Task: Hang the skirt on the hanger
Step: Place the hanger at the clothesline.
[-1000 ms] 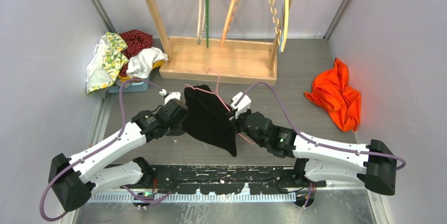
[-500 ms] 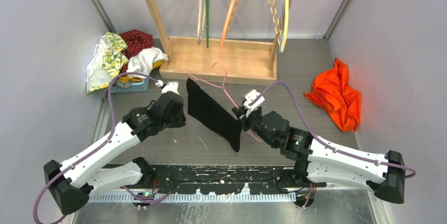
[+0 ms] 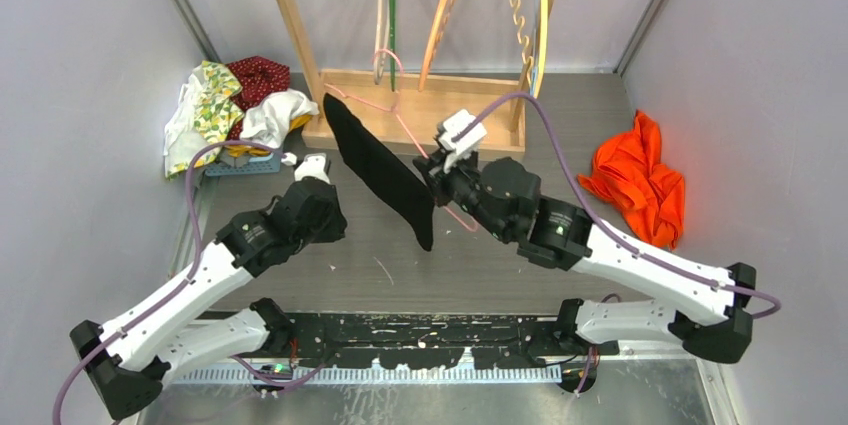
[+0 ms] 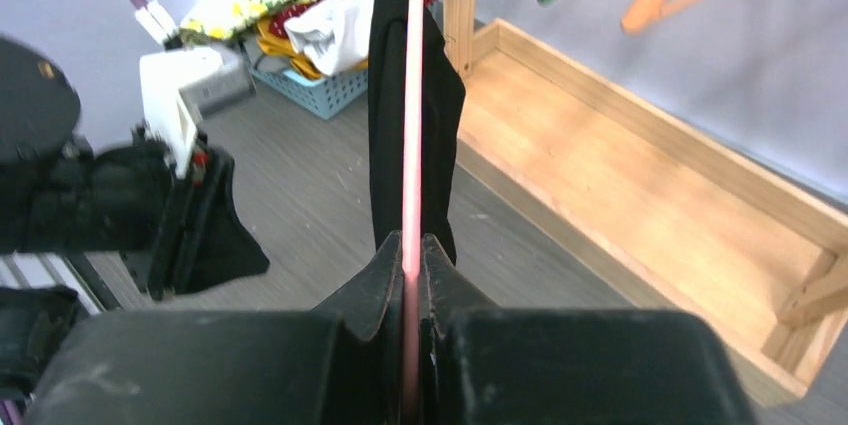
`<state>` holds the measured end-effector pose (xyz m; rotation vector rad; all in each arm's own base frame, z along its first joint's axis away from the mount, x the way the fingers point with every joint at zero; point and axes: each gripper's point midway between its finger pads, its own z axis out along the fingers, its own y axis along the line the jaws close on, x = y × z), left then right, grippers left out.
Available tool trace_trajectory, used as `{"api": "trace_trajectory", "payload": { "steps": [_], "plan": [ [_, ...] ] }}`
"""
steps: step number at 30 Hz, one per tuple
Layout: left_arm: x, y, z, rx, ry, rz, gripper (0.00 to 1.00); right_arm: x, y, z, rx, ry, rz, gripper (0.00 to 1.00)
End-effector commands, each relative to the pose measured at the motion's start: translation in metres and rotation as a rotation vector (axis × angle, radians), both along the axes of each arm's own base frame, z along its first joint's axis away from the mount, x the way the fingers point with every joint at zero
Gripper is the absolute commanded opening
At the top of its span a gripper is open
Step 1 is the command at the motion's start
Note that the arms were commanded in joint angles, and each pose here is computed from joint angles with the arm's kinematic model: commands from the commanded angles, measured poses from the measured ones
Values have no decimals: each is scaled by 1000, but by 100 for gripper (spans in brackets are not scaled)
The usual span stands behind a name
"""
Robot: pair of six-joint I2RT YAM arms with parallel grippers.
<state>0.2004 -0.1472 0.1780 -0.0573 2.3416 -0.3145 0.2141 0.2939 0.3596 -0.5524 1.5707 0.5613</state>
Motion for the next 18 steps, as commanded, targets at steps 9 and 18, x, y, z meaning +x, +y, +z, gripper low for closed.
{"api": "trace_trajectory", "payload": {
  "steps": [9, 18],
  "plan": [
    [-11, 14, 8, -32, -28, 24, 20, 52, 59, 113, 29, -69, -158, 1],
    [-21, 12, 8, -83, -18, 0, 20, 99, 76, 149, -20, -160, -332, 1]
  ]
}}
